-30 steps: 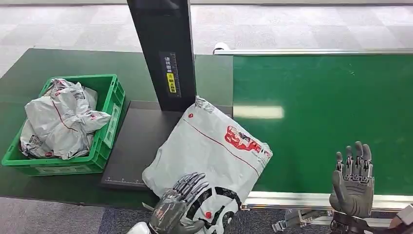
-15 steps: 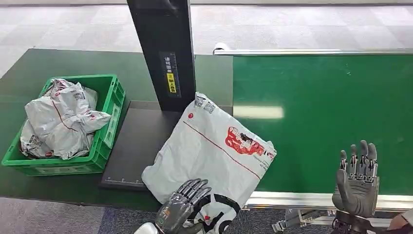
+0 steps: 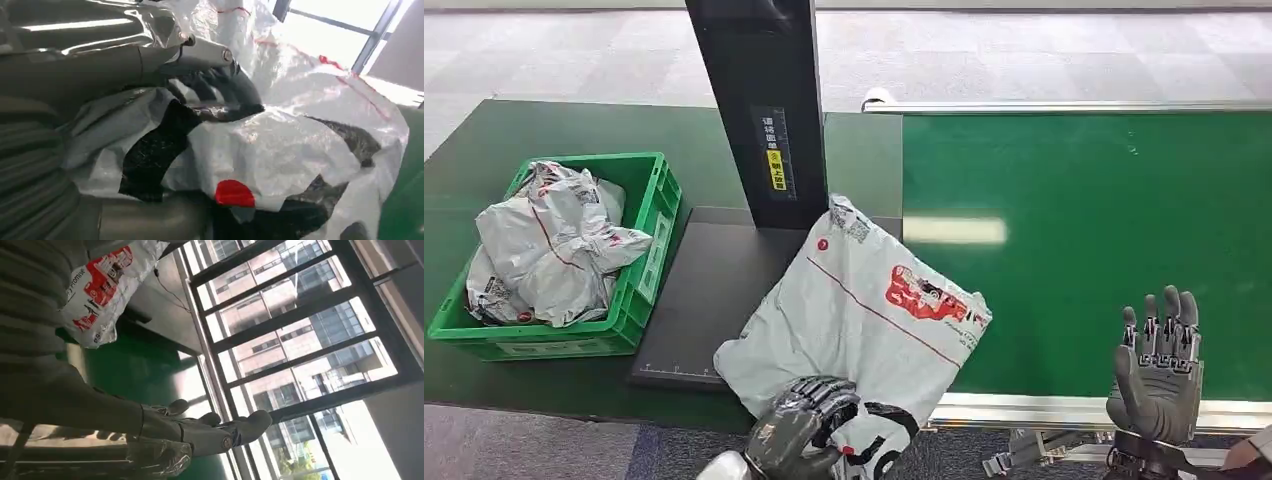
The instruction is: Moved the parcel from conveyor to table for the left to box.
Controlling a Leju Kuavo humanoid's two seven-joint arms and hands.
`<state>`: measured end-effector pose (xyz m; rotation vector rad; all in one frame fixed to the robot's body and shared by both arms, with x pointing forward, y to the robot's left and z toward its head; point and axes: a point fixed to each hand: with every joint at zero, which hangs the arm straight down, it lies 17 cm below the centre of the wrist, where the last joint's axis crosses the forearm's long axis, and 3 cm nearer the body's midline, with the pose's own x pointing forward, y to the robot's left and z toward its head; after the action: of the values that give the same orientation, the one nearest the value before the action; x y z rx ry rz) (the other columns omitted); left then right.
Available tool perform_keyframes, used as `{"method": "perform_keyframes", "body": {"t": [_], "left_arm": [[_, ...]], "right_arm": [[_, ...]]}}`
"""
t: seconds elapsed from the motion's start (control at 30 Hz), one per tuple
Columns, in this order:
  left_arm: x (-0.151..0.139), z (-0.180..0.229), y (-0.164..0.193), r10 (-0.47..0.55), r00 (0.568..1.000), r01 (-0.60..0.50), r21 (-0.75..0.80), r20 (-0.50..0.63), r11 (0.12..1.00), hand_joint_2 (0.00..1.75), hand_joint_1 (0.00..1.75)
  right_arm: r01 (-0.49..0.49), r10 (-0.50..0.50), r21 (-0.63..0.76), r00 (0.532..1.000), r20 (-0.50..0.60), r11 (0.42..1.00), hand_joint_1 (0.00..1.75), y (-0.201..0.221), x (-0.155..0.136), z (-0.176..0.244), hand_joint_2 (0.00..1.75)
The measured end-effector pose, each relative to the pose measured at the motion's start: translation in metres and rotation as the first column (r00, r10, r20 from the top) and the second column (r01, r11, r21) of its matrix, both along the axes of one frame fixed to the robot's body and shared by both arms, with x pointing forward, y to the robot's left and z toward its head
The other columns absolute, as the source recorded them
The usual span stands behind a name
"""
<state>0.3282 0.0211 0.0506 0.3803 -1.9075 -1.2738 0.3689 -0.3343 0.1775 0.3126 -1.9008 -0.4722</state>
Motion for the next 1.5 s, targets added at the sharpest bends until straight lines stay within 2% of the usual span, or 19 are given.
{"method": "perform_keyframes", "body": {"t": [0.23,0.47,0.57,0.63,0.7,0.8,0.87,0.97,1.17,1.43,1.5], "left_arm": [[0.001,0.014,-0.001,-0.008,1.0,0.008,-0.05,-0.004,0.999,1.75,1.75],[-0.004,0.031,-0.004,-0.053,0.996,0.041,-0.173,-0.068,0.984,1.75,1.75],[-0.006,0.05,-0.001,-0.105,0.985,0.053,-0.333,-0.14,0.942,1.75,1.75],[-0.004,0.08,0.007,-0.146,0.979,0.066,-0.463,-0.14,0.884,1.75,1.75],[0.003,0.115,0.024,-0.143,0.986,0.077,-0.536,-0.082,0.841,1.75,1.75],[0.014,0.17,0.063,-0.065,0.995,0.094,-0.573,0.071,0.815,1.75,1.75],[0.023,0.208,0.098,0.022,0.981,0.094,-0.573,0.194,0.814,1.75,1.75],[0.029,0.249,0.141,0.105,0.946,0.091,-0.563,0.306,0.821,1.75,1.75],[0.024,0.273,0.163,0.148,0.91,0.095,-0.542,0.387,0.835,1.75,1.75],[0.021,0.28,0.17,0.16,0.898,0.094,-0.535,0.41,0.839,1.75,1.75],[0.02,0.285,0.176,0.192,0.876,0.081,-0.527,0.443,0.846,1.75,1.75]], "right_arm": [[0.006,-0.006,0.002,1.0,0.0,1.0,0.0,-0.002,0.0,0.0,1.75],[0.011,-0.011,0.002,1.0,0.001,1.0,0.0,-0.003,-0.001,0.0,1.75],[0.015,-0.015,0.004,1.0,-0.002,1.0,0.0,-0.004,-0.002,-0.001,1.75],[0.023,-0.023,0.007,1.0,-0.006,1.0,0.0,-0.005,-0.003,-0.003,1.75],[0.03,-0.03,0.012,1.0,-0.008,0.999,0.0,-0.005,-0.005,-0.005,1.75],[0.04,-0.04,0.019,0.999,-0.011,0.999,0.0,-0.006,-0.01,-0.009,1.75],[0.037,-0.037,0.025,0.999,-0.013,0.999,0.0,-0.005,-0.014,-0.013,1.75],[0.036,-0.036,0.032,0.999,-0.011,0.999,0.0,-0.003,-0.016,-0.014,1.75],[0.041,-0.041,0.039,0.999,-0.012,0.998,0.0,-0.002,-0.017,-0.014,1.75],[0.044,-0.044,0.045,0.999,-0.012,0.998,0.0,-0.002,-0.017,-0.015,1.75],[0.041,-0.041,0.045,0.999,-0.009,0.998,0.0,-0.002,-0.017,-0.014,1.75]]}}
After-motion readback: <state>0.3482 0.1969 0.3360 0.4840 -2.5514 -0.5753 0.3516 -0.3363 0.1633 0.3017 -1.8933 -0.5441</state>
